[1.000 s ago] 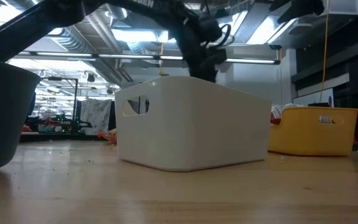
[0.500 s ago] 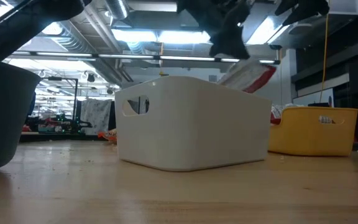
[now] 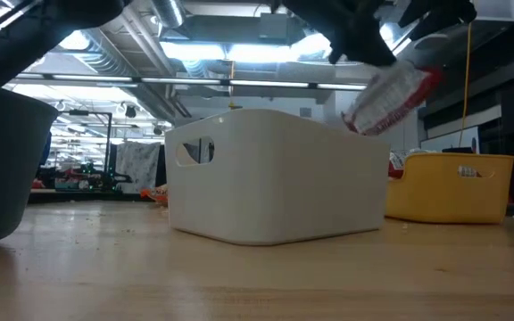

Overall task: Sort Maruchan noodles
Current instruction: Put the red noodle pack into the yellow bin, then put the orange noodle pack into the white bin

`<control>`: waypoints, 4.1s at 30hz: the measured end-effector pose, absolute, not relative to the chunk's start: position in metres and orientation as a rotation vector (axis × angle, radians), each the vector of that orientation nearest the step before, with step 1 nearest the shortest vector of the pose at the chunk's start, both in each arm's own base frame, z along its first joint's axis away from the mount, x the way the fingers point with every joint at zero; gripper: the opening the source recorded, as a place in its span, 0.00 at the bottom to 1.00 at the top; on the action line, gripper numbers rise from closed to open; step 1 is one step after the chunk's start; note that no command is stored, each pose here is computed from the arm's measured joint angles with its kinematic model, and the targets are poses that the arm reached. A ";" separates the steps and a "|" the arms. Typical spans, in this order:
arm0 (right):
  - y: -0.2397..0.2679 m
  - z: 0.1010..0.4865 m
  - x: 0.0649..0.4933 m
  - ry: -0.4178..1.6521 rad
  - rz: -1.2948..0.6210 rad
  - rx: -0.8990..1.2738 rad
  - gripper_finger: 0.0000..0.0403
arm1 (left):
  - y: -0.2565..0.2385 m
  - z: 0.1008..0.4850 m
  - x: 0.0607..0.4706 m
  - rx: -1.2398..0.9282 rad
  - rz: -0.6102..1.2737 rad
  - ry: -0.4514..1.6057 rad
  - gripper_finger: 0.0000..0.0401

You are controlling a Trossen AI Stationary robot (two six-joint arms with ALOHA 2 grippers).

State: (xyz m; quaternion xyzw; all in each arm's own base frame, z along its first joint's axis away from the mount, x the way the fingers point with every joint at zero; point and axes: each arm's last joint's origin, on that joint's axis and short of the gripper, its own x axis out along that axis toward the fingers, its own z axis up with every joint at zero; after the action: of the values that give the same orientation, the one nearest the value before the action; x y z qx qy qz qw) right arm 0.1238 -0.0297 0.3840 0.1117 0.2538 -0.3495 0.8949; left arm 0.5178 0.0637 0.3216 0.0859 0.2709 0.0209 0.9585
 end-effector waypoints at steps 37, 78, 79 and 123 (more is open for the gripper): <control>-0.027 0.375 0.118 0.659 -0.662 0.238 0.69 | 0.045 0.302 0.533 0.406 0.262 0.574 0.13; -0.028 0.375 0.118 0.672 -0.681 0.181 0.69 | 0.038 0.204 0.496 -0.235 0.149 0.939 0.00; -0.028 0.375 0.118 0.672 -0.680 0.179 0.69 | 0.039 0.202 0.496 -0.235 0.154 0.943 0.00; -0.029 0.377 0.128 0.653 -0.664 0.104 0.69 | 0.146 0.312 0.372 -0.216 0.505 1.143 0.10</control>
State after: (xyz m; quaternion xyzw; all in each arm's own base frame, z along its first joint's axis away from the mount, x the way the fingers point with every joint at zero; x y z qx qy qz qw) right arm 0.1278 -0.0295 0.3771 0.0500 0.3146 -0.3198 0.8923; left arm 0.3717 0.1465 0.3123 -0.1008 0.5338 0.2360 0.8058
